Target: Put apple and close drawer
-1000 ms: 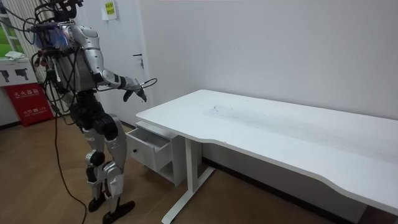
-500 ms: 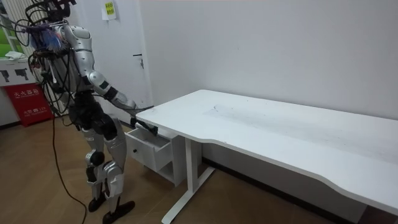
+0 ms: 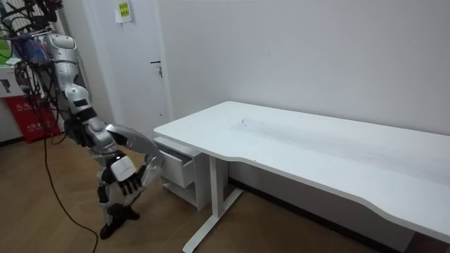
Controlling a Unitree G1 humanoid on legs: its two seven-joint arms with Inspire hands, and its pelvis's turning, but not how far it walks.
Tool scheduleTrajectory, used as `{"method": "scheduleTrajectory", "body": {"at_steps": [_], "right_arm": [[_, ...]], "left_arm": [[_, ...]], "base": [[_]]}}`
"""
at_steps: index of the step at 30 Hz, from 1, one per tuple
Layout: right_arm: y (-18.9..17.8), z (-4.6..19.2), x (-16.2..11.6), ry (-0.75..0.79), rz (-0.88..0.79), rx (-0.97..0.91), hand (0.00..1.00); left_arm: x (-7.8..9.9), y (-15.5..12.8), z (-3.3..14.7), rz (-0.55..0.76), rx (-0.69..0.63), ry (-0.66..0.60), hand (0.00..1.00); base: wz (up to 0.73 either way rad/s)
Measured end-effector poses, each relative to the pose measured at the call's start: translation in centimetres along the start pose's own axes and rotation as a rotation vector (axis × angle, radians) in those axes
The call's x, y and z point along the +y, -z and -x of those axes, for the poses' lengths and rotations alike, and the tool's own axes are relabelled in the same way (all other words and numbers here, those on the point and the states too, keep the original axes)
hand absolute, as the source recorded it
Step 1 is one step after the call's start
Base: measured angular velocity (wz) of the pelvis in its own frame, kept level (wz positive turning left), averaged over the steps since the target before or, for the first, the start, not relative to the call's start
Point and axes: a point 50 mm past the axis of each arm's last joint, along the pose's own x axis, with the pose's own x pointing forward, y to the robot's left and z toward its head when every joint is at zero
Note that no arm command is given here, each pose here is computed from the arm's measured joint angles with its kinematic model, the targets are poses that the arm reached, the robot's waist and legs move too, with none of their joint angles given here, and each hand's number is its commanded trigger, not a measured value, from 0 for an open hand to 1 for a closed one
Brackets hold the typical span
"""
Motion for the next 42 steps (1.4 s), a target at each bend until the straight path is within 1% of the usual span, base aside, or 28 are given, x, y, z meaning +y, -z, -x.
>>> {"method": "scheduleTrajectory", "body": {"at_steps": [1, 5, 9, 12, 17, 19, 20, 21, 23, 24, 26, 28, 30, 32, 36, 39, 41, 42], "right_arm": [[1.1, 0.1, 0.3, -0.009, -0.022, 0.037, 0.0], [2.6, 0.3, 1.1, -0.032, -0.032, 0.096, 0.0], [1.4, 0.1, 0.7, 0.026, -0.142, 0.062, 0.0], [0.0, -0.2, 0.6, 0.042, -0.16, 0.025, 0.0], [-0.2, -0.3, 0.8, 0.032, -0.152, 0.039, 0.0], [0.2, -0.2, 1.1, 0.023, -0.149, 0.078, 0.0], [0.4, -0.2, 1.3, 0.019, -0.154, 0.085, 0.0], [1.2, 0.0, 1.3, 0.023, -0.164, 0.107, 0.0], [2.1, 0.1, 1.4, 0.023, -0.161, 0.138, 0.0], [2.4, 0.2, 1.4, 0.023, -0.16, 0.145, 0.0], [1.5, 0.0, 1.2, 0.03, -0.171, 0.121, 0.0], [0.3, -0.2, 0.9, 0.05, -0.184, 0.08, 0.0], [-0.9, -0.4, 0.6, 0.073, -0.182, 0.05, 0.0], [-2.0, -0.5, 0.3, 0.09, -0.171, 0.018, 0.0], [-4.1, -0.7, 0.2, 0.097, -0.155, -0.054, 0.0], [-4.4, -0.7, 1.1, 0.078, -0.159, -0.067, 0.0], [-3.6, -0.6, 1.0, 0.084, -0.168, -0.048, 0.0], [-2.9, -0.6, 1.2, 0.081, -0.171, -0.015, 0.0]], "left_arm": [[-0.1, 0.0, 0.0, -0.001, 0.01, 0.004, 0.0], [0.1, -0.6, -0.2, 0.011, 0.033, 0.005, 0.0], [-0.2, -0.3, -0.1, 0.029, 0.075, 0.014, 0.0], [-0.2, -0.1, -0.1, 0.03, 0.084, 0.014, 0.0], [-0.5, 1.5, 0.2, 0.039, 0.122, 0.02, 0.0], [-1.0, 3.0, 0.5, 0.034, 0.158, 0.028, 0.0], [-0.5, 2.7, 0.4, 0.037, 0.149, 0.014, 0.0], [0.5, 1.9, 0.2, 0.043, 0.11, -0.019, 0.0], [0.5, 2.6, 0.4, 0.041, 0.124, -0.036, 0.0], [0.4, 2.4, 0.3, 0.034, 0.114, -0.041, 0.0], [0.4, 1.9, 0.3, 0.041, 0.093, -0.051, 0.0], [1.1, 1.2, 0.1, 0.072, 0.071, -0.096, 0.0], [1.2, 1.3, 0.1, 0.093, 0.072, -0.111, 0.0], [1.0, 1.3, 0.2, 0.11, 0.071, -0.108, 0.0], [0.4, 0.2, 0.1, 0.125, 0.015, -0.092, 0.0], [0.3, -0.1, 0.1, 0.126, -0.004, -0.088, 0.0], [0.1, -1.5, 0.0, 0.112, -0.054, -0.08, 0.0], [-0.1, -1.4, 0.1, 0.113, -0.056, -0.078, 0.0]], "base": [[-0.08], [0.08], [-0.03], [-0.1], [-0.11], [-0.09], [0.24], [0.05], [-0.07], [0.06], [-0.08], [-0.17], [-0.26], [-0.16], [0.0], [0.35], [0.77], [0.0]]}}
